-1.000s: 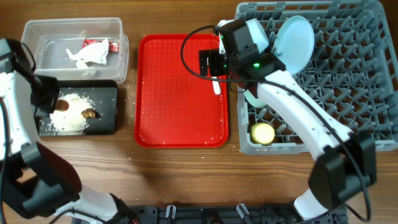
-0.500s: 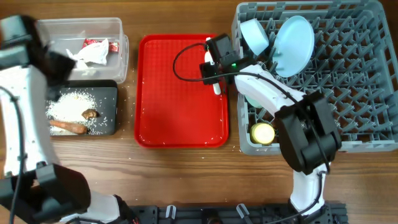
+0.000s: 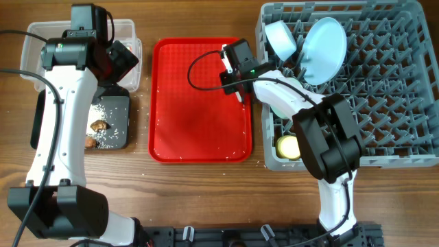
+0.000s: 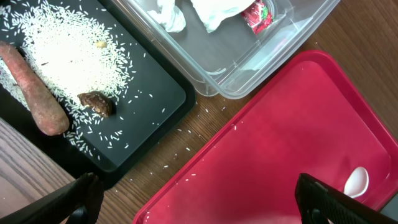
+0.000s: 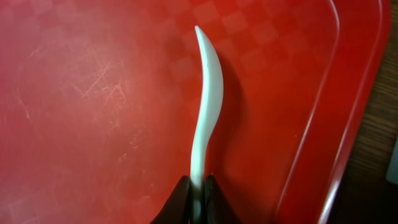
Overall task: Sort waste into correct bins and load items into the dishwasher rack
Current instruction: 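Place the white spoon into the dish rack with the right gripper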
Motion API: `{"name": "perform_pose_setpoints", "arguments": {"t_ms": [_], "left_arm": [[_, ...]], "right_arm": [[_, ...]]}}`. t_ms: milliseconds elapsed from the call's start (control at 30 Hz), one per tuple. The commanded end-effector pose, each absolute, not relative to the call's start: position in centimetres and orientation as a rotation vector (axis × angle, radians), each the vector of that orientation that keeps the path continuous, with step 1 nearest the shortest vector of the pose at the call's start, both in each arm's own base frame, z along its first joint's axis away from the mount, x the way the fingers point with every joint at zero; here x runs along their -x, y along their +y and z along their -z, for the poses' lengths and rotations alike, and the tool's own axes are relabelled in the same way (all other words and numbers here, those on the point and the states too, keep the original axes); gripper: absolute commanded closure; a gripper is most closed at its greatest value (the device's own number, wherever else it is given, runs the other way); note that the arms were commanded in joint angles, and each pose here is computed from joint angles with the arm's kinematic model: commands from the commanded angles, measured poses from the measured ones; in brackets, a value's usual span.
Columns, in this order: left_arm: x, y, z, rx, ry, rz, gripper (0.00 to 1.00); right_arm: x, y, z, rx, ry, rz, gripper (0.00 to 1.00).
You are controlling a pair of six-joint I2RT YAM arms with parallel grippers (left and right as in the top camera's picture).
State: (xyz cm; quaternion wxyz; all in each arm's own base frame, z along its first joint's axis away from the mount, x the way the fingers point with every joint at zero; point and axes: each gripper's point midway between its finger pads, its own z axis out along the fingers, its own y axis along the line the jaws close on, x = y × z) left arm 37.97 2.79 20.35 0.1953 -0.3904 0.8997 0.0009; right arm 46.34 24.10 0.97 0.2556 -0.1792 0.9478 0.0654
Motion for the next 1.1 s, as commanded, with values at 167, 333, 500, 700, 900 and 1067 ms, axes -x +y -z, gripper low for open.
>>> {"name": "perform_pose_setpoints", "arguments": {"t_ms": [167, 333, 500, 700, 900, 1067], "left_arm": [[-38.1, 3.1, -20.8, 1.081, 2.507, -0.024, 0.00], [-38.1, 3.1, -20.8, 1.081, 2.507, -0.023, 0.00], [-38.1, 3.1, -20.8, 1.081, 2.507, -0.023, 0.00], [-38.1, 3.1, -20.8, 1.081, 2.507, -0.023, 0.00], [-38.1, 3.1, -20.8, 1.081, 2.507, -0.023, 0.00], [-38.1, 3.1, -20.8, 1.081, 2.506, -0.023, 0.00]], "right_arm": [[-43.1, 23.1, 2.9, 0.568, 2.724, -0.179, 0.96], [-41.8, 22.5, 5.0, 0.601, 2.792, -0.150, 0.96], [-44.2, 23.7, -10.1, 0.523, 2.547, -0.240, 0.96], [-37.7, 11.0, -27.4, -0.214, 2.369, -0.024, 0.96], [-31.5, 1.2, -17.4, -1.338, 2.284, 0.156, 0.96], [-30.2, 0.6, -10.3, -1.579, 2.153, 0.172, 0.96]]}}
